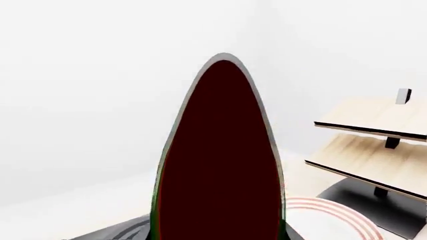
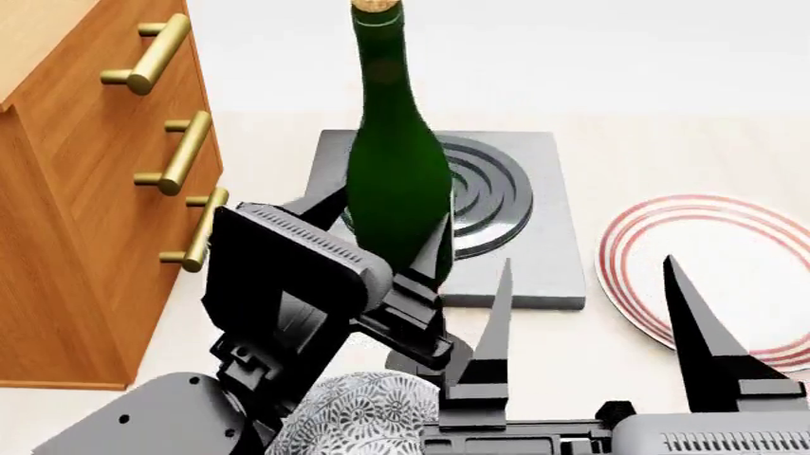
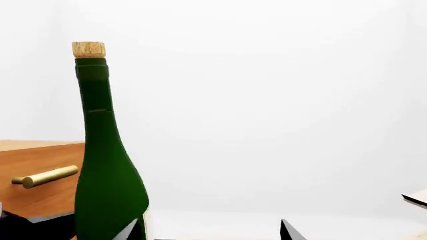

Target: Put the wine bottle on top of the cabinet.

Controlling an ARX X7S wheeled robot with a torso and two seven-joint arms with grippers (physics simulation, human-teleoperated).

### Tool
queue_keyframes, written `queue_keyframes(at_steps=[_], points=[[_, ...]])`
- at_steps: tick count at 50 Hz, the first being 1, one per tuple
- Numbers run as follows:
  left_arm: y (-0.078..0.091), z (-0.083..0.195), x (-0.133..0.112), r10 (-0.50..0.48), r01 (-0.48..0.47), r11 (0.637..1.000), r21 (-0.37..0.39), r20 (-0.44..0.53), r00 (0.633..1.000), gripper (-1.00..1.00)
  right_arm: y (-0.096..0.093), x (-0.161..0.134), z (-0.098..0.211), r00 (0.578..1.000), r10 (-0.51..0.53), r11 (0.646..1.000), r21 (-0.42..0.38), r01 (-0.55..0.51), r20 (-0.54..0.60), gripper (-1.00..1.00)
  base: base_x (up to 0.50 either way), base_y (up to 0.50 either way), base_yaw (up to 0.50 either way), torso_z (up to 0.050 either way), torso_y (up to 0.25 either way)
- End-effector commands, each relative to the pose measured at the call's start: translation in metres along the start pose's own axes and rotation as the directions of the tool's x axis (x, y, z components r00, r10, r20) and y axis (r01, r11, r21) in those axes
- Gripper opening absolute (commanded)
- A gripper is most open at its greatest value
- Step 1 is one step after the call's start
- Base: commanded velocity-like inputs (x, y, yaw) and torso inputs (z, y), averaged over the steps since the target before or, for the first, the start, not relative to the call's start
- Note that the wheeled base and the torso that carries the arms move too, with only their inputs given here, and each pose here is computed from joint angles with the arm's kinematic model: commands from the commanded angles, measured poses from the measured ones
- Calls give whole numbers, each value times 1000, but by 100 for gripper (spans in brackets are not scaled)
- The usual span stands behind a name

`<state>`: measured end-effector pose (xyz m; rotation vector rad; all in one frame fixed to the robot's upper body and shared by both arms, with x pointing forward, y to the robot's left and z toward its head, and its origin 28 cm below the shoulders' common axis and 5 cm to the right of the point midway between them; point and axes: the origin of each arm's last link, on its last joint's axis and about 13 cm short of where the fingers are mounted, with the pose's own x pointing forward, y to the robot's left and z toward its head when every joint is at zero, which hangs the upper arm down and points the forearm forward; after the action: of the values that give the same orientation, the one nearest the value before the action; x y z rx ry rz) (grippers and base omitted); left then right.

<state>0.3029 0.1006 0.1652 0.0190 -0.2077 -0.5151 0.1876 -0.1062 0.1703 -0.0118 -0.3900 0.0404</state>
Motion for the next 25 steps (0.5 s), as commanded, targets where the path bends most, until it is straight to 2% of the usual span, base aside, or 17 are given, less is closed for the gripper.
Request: queue_keyframes(at_steps=[1,9,12,16,24,25], points=[[20,36,7,76,-78,997,19,60,995,-100,-3,-9,-9,999,-32,999,7,32,-19,100,0,0,0,0,0],[36,69,14,122,-128,990,51,105,987,-100,-4,-10,-8,999,-38,999,10,38,-19,100,0,0,0,1,1],[37,73,15,123,-130,990,56,113,986,-100,-4,-10,-8,999,-37,999,9,37,-20,100,0,0,0,0,0],[43,99,18,131,-145,985,89,144,981,-100,-5,-11,-7,999,-41,999,9,41,-17,100,0,0,0,0,3],[67,149,30,175,-207,961,185,177,968,-100,-3,-10,-4,999,-32,999,15,33,-14,100,0,0,0,0,0],[73,160,32,194,-232,945,231,178,965,-100,-3,-10,-4,999,-30,999,15,30,-14,100,0,0,0,0,10]])
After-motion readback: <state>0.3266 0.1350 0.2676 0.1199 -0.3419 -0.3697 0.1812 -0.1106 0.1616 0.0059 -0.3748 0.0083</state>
